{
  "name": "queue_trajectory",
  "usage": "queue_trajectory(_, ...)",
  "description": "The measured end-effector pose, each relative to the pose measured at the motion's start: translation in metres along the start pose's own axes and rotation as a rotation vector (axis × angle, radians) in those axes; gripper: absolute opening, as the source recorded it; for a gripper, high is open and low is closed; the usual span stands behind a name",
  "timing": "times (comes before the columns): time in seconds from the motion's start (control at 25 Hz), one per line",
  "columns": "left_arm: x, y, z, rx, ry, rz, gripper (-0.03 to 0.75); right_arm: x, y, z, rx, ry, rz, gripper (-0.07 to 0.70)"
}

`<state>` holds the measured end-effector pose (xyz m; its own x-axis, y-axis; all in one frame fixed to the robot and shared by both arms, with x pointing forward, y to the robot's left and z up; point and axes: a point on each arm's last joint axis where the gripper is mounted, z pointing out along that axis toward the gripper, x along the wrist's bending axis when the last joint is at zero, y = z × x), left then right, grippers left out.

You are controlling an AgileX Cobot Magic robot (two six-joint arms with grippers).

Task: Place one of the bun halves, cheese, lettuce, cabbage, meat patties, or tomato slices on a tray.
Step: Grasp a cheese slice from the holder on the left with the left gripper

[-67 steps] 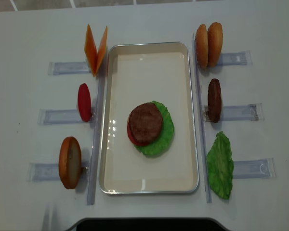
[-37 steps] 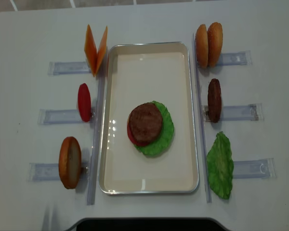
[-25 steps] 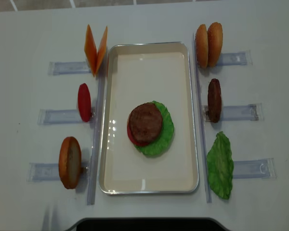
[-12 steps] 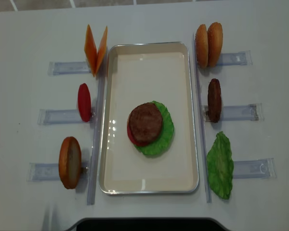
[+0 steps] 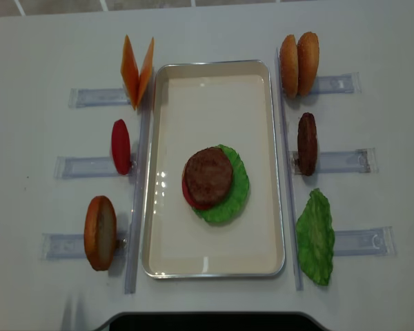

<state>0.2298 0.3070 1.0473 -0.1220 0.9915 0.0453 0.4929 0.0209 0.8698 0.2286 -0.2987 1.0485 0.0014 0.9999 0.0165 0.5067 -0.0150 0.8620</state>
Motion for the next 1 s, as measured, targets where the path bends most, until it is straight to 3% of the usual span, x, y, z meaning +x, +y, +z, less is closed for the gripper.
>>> queue_trajectory(0.16,-0.001,0.015,-0.002,0.048,-0.012,-0.004,0.375,0.0,0.0,0.0,0.0,0.0,0.0,0.413)
queue_trajectory(0.28,-0.004,0.037,0.001,0.128,-0.045,-0.046,0.433,0.0,0.0,0.0,0.0,0.0,0.0,0.413)
queue_trajectory(0.56,-0.004,0.088,0.029,0.383,-0.012,-0.102,0.428,0.0,0.0,0.0,0.0,0.0,0.0,0.413)
queue_trajectory(0.76,0.0,0.112,0.063,0.504,0.06,-0.091,0.424,0.0,0.0,0.0,0.0,0.0,0.0,0.413)
queue_trajectory(1.0,-0.002,0.113,0.105,0.675,0.076,-0.085,0.424,0.0,0.0,0.0,0.0,0.0,0.0,0.413)
